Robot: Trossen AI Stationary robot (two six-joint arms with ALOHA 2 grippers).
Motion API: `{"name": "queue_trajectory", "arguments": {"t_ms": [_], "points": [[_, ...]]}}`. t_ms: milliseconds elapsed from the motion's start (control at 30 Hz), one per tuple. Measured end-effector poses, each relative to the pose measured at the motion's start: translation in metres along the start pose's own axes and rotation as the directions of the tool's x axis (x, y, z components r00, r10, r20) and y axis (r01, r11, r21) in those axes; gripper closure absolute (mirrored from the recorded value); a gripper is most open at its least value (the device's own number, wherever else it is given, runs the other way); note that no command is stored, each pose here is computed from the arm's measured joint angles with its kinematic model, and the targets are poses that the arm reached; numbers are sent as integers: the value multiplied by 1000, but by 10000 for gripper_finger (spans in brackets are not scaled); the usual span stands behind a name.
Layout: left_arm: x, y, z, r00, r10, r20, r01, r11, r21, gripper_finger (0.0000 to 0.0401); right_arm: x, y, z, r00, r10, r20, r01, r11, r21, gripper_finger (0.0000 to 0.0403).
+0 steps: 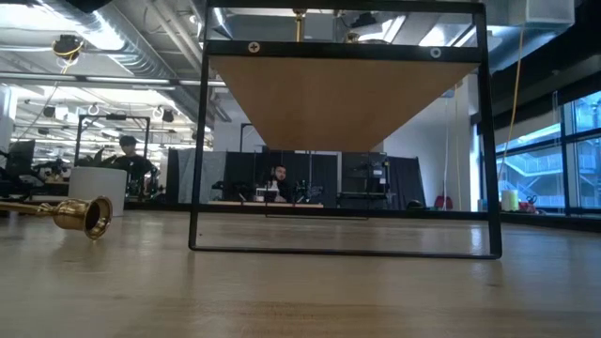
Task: Pick & Place candle stick holders
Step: Put the right scented candle on the shelf
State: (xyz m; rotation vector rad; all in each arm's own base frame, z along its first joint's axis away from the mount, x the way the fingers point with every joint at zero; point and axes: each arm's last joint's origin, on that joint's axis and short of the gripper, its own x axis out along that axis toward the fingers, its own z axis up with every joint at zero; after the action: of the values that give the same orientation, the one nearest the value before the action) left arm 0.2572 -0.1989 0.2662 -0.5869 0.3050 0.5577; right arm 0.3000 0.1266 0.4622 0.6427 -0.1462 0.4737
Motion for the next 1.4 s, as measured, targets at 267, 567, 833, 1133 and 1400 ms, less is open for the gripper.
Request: {"name": "queue_trajectory", "arguments": {"t_ms": [267, 567, 833, 1133, 1400], "points": [[-3, -1, -1, 1000, -4, 21, 3, 1000, 8, 400, -3, 11, 39, 999, -22, 50, 24, 999, -43, 316], [-5, -1, -2, 1000, -9, 16, 9, 1000, 4, 400, -1, 21, 36, 952, 287, -106, -273, 954, 126, 397], [-6, -2, -5, 999, -24, -27, 24, 1000, 4, 400, -29, 33, -67, 696, -245, -675, 315, 949, -20, 400], [-6, -2, -5, 999, -27, -43, 28, 1000, 8, 400, -49, 42, -136, 353, -449, -821, 504, 830, -238, 401], [-5, -2, -4, 999, -24, -32, 24, 1000, -4, 400, -25, 29, -182, 545, -547, -635, 558, 802, -212, 402]]}}
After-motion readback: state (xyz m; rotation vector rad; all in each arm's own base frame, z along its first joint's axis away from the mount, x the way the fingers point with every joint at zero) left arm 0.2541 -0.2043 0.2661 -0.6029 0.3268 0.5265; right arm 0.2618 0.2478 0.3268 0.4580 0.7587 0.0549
